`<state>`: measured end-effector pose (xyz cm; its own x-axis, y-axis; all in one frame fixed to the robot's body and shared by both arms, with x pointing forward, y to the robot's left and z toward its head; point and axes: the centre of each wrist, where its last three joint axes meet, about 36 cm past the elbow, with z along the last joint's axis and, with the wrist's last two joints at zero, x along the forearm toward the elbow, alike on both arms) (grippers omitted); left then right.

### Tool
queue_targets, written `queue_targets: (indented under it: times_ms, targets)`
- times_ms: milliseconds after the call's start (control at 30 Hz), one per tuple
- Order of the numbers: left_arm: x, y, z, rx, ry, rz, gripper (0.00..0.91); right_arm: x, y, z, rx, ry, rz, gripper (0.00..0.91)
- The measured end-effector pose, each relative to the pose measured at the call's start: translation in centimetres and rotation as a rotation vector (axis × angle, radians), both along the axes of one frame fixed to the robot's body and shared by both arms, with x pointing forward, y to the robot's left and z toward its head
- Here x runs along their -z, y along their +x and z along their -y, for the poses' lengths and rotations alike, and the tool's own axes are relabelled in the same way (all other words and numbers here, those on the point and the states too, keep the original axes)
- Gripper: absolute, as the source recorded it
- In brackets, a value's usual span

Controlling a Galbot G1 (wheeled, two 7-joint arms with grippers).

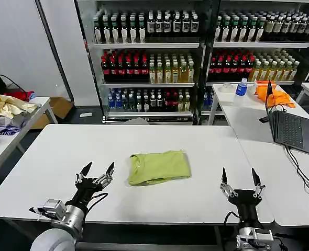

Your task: Fold and organize the clothes.

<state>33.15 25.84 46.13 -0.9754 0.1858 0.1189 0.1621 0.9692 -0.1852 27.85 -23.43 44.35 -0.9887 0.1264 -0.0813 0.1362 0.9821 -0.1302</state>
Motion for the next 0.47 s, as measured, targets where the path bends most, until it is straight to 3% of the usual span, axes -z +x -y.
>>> queue_targets:
  times_ms: [467]
  targets:
    - [-0.1, -0.6, 0.1, -0.002, 0.007, 0.011, 0.907, -1.2, -1.4, 0.0, 0.02, -0.025, 0.016, 0.907]
